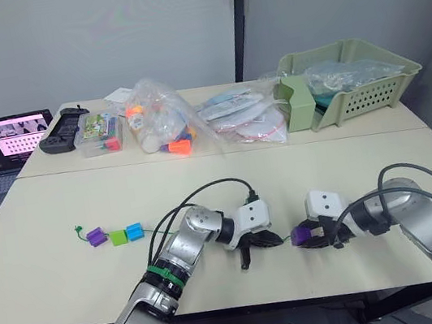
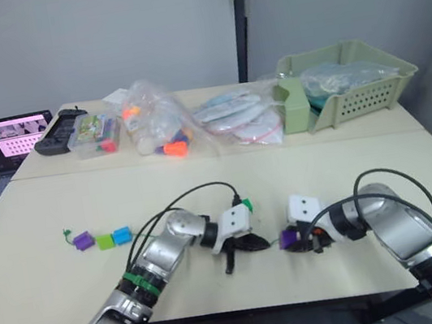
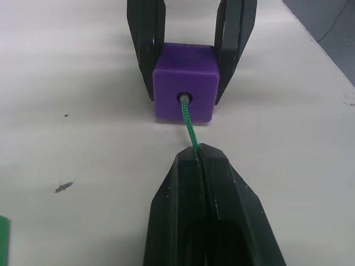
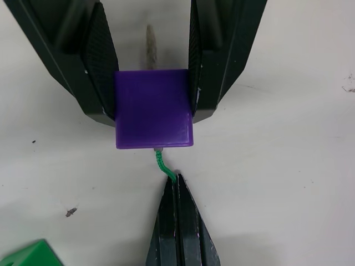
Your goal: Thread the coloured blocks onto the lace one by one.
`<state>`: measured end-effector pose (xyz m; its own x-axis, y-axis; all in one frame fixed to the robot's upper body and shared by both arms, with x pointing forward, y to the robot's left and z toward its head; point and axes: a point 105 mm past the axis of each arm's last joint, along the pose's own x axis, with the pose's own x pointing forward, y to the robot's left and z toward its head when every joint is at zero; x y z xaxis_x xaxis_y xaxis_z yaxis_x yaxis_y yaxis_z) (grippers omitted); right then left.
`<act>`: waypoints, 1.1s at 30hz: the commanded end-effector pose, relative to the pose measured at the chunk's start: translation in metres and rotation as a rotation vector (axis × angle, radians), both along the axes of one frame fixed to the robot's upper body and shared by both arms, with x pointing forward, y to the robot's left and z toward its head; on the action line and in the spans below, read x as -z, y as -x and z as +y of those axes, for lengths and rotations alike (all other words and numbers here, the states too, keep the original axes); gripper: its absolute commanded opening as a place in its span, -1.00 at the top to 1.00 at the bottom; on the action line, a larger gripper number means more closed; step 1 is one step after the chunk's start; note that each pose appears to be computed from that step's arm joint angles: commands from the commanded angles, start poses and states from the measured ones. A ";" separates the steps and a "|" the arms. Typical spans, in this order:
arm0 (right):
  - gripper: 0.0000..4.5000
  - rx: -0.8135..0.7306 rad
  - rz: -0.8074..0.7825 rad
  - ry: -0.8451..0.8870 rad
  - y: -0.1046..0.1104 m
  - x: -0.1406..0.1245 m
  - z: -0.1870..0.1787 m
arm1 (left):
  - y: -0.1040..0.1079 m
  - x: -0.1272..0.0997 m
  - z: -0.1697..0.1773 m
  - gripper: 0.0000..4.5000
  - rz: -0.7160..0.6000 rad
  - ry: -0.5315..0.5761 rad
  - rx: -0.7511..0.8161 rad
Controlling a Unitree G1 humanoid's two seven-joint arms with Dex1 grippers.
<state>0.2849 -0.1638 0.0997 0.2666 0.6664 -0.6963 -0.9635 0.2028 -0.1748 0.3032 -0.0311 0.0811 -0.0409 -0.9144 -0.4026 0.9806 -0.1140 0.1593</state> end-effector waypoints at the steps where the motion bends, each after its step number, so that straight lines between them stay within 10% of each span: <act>1: 0.48 -0.041 -0.008 -0.014 0.004 -0.001 0.011 | -0.001 -0.010 -0.010 1.00 -0.020 0.029 0.008; 13: 0.48 -0.052 -0.005 -0.018 0.005 0.000 0.017 | -0.004 -0.012 -0.019 1.00 0.011 0.047 -0.001; 22: 0.48 -0.046 0.001 -0.037 0.006 -0.003 0.019 | -0.004 -0.017 0.013 -0.24 0.049 0.080 -0.021; 23: 0.03 -0.048 0.000 -0.040 0.006 -0.004 0.020 | -0.004 -0.017 0.018 -0.38 0.050 0.079 -0.020; 27: -0.55 -0.056 -0.010 -0.035 0.010 -0.013 0.015 | -0.004 -0.021 0.029 -0.97 0.025 0.105 -0.032; 30: -0.99 -0.043 -0.024 -0.048 0.014 -0.025 0.014 | -0.002 -0.026 0.027 -1.00 0.004 0.133 -0.016; 33: -0.99 -0.022 -0.036 -0.056 0.019 -0.034 0.012 | 0.001 -0.029 0.022 -1.00 -0.004 0.150 0.004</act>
<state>0.2675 -0.1516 0.1219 0.2499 0.7044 -0.6644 -0.9683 0.1839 -0.1692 0.3059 -0.0028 0.0970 -0.0229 -0.9532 -0.3015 0.9887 -0.0663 0.1343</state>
